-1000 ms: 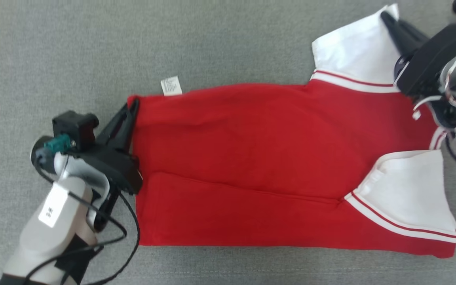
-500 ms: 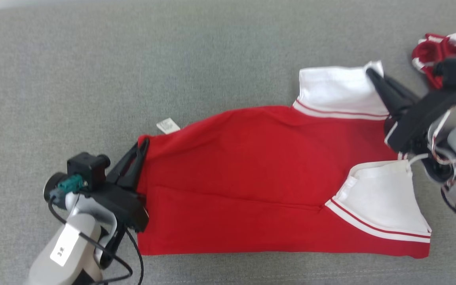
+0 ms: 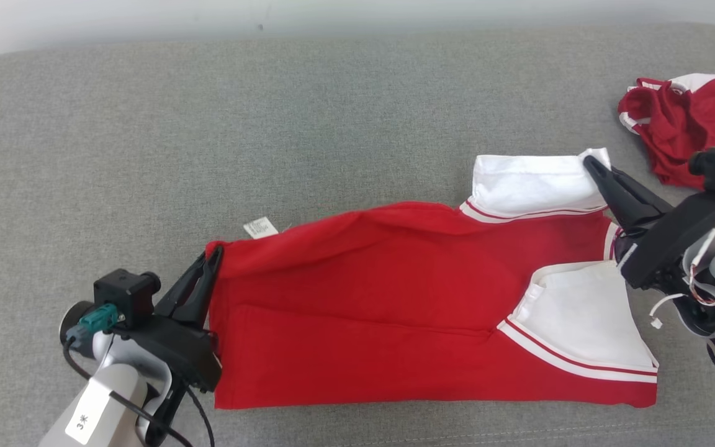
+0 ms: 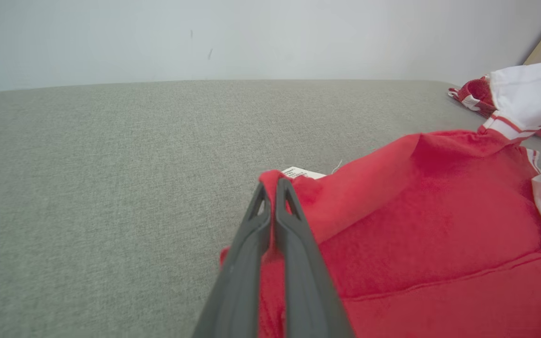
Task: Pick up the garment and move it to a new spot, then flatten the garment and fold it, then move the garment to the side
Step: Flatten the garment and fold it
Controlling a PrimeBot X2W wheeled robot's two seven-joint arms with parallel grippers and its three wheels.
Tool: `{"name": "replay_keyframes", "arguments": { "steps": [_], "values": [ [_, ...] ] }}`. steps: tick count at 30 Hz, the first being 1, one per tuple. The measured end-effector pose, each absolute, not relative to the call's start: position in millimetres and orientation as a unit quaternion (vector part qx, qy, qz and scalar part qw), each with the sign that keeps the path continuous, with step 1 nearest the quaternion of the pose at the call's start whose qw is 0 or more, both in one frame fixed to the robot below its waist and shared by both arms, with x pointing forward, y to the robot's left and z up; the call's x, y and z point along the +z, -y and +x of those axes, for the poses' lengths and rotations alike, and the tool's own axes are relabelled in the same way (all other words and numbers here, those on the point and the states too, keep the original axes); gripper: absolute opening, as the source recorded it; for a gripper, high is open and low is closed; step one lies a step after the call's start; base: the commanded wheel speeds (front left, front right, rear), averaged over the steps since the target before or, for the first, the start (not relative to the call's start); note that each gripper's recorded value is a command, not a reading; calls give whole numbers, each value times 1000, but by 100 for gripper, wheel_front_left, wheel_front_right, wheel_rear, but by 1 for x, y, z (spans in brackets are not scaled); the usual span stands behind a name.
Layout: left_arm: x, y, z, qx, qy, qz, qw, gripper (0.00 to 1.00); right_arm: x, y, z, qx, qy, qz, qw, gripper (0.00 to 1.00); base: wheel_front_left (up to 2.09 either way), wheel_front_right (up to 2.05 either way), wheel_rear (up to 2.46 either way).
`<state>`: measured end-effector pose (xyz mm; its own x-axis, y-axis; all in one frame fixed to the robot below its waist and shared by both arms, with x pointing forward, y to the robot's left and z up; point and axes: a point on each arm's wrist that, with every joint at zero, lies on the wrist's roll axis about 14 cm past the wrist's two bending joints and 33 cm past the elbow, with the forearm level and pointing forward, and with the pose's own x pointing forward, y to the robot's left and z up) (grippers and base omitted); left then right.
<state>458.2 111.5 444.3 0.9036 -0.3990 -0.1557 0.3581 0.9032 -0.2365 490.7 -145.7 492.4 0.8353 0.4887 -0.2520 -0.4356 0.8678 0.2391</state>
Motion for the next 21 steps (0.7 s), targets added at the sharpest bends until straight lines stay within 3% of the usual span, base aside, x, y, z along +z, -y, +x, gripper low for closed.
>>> {"name": "replay_keyframes", "arguments": {
  "steps": [21],
  "values": [
    [434, -110, 446, -198, -115, -110, 967, 0, 443, 164, 445, 206, -212, 137, 945, 0, 0, 0, 0]
  ]
}}
